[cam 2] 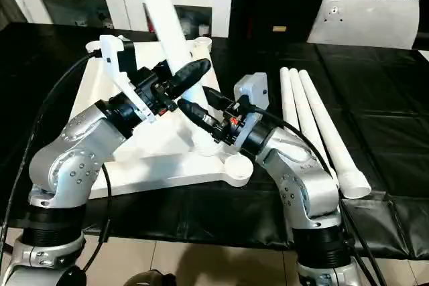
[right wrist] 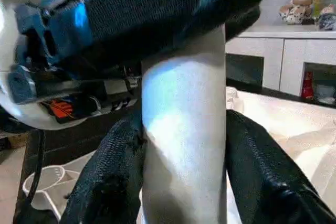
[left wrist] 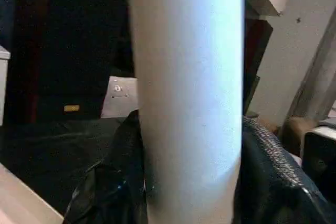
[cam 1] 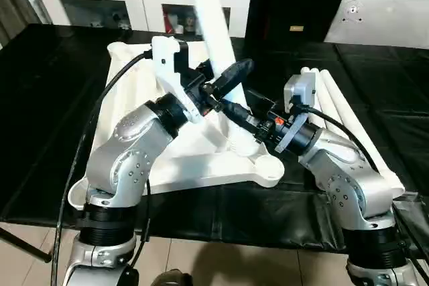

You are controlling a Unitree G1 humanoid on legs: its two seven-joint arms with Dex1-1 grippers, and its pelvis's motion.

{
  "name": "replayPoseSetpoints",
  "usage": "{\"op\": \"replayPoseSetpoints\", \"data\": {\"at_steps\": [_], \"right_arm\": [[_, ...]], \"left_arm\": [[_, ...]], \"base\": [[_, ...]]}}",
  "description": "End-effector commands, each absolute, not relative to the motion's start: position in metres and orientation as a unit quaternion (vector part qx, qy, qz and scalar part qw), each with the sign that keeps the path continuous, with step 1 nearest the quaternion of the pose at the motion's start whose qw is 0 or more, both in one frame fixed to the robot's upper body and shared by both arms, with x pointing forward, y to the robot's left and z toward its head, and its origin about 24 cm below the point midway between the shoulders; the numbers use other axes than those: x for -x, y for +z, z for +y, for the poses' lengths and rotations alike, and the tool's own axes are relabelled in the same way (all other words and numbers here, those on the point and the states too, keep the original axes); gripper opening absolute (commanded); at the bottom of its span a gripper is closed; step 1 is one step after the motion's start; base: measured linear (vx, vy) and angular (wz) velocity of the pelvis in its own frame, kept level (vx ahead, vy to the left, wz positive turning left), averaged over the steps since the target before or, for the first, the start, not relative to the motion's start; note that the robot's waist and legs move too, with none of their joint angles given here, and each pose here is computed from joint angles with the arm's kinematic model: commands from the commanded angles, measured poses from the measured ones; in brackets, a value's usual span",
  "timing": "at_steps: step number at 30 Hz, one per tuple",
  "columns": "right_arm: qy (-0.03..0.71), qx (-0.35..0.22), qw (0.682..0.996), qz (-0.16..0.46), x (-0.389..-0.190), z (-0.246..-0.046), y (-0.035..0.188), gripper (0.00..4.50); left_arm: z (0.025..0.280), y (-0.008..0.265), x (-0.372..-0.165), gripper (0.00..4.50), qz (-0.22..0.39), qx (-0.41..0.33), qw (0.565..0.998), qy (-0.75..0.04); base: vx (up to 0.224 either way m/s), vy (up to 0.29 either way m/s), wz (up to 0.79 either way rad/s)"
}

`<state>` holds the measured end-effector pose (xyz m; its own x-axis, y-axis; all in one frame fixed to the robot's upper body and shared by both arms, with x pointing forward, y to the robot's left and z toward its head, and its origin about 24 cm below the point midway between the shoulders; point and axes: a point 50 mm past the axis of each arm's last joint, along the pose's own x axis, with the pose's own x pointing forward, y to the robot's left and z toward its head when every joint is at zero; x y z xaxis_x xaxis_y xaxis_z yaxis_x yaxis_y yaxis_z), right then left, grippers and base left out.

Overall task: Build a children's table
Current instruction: Pick table leg

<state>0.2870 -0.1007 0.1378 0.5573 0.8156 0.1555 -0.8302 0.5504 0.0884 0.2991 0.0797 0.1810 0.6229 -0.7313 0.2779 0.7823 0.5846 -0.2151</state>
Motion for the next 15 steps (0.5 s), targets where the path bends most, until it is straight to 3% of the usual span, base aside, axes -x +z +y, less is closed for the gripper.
{"op": "replayPoseSetpoints", "data": {"at_steps": [1,8,13,14,15], "right_arm": [[0.463,-0.068,0.882,-0.051,-0.289,-0.102,0.138,1.86],[0.457,-0.061,0.885,-0.056,-0.290,-0.103,0.139,1.85],[0.455,-0.051,0.887,-0.056,-0.290,-0.102,0.140,1.85],[0.461,-0.060,0.884,-0.051,-0.289,-0.101,0.140,2.40],[0.461,-0.060,0.884,-0.051,-0.289,-0.101,0.140,2.54]], "left_arm": [[0.076,0.181,-0.295,1.96,-0.074,0.174,0.879,-0.437],[0.077,0.182,-0.301,1.88,-0.058,0.235,0.881,-0.408],[0.082,0.182,-0.308,1.88,-0.047,0.230,0.896,-0.377],[0.085,0.180,-0.311,1.88,-0.037,0.220,0.903,-0.366],[0.085,0.180,-0.311,1.88,-0.037,0.220,0.903,-0.366]], "base": [[0.000,0.000,0.00],[0.000,0.000,0.00],[0.000,0.000,0.00],[0.000,0.000,0.00],[0.000,0.000,0.00]]}}
